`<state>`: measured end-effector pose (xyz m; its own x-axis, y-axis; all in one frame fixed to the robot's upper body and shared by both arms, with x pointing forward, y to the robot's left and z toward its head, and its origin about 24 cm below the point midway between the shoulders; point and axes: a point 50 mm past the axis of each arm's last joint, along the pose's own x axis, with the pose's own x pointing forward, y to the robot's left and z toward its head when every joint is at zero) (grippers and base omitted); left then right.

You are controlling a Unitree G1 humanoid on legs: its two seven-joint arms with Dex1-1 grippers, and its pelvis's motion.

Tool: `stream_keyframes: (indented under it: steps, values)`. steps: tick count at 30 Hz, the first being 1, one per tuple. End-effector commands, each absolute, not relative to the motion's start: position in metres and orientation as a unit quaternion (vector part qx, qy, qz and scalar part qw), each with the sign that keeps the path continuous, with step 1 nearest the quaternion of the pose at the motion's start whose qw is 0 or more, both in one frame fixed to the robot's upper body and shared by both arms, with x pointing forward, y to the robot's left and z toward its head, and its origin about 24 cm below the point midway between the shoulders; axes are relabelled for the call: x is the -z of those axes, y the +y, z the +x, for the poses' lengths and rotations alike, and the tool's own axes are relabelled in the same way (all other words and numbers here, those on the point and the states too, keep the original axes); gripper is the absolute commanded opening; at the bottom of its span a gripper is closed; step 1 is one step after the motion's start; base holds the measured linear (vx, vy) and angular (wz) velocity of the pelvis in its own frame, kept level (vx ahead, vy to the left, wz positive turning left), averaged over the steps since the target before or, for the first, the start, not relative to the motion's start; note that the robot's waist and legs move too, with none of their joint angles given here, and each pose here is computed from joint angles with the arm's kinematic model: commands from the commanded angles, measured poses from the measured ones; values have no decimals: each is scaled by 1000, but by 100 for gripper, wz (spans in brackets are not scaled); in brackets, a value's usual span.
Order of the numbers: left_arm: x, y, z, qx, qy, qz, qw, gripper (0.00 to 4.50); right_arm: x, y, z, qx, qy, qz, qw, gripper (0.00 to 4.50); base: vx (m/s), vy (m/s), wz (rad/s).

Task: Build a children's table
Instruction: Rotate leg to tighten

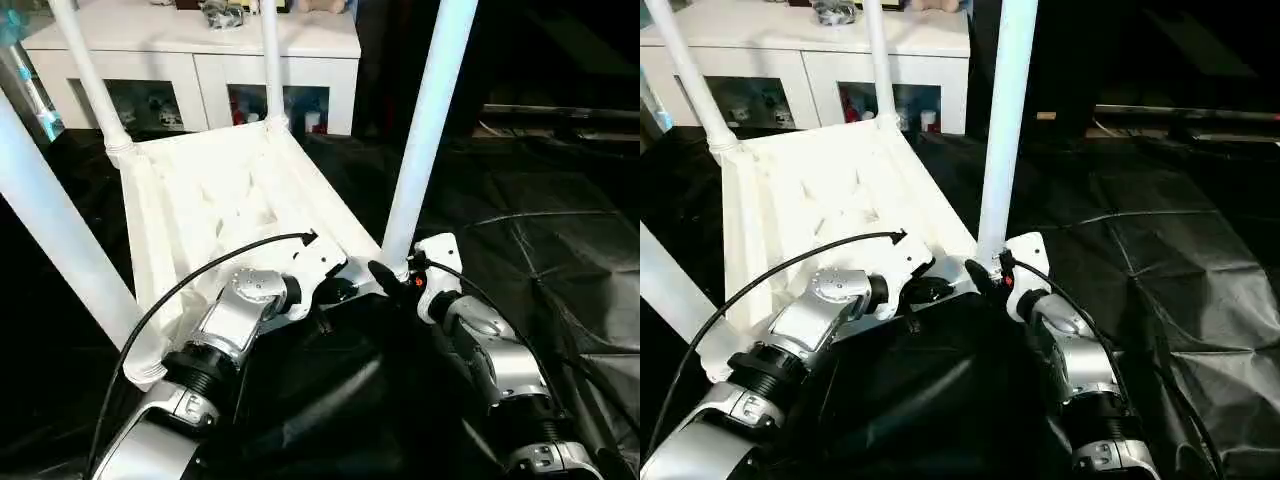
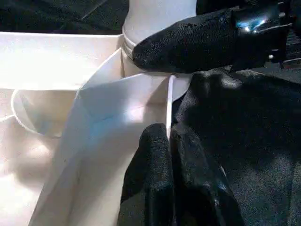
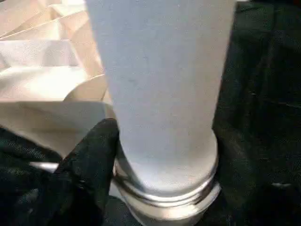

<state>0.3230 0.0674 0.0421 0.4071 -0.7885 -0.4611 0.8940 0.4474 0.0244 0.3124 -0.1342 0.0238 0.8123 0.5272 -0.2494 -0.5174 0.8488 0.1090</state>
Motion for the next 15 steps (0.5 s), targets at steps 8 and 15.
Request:
stream_keyframes:
  steps: [8, 15]
  values:
    - [-52, 67, 303, 632, 166, 121, 747, 0, -27, -128, 285, -514, 160, -13, 842, 373, 0, 0, 0]
    - [-54, 93, 297, 663, 194, 125, 712, 0, -39, -152, 282, -562, 169, -29, 809, 373, 0, 0, 0]
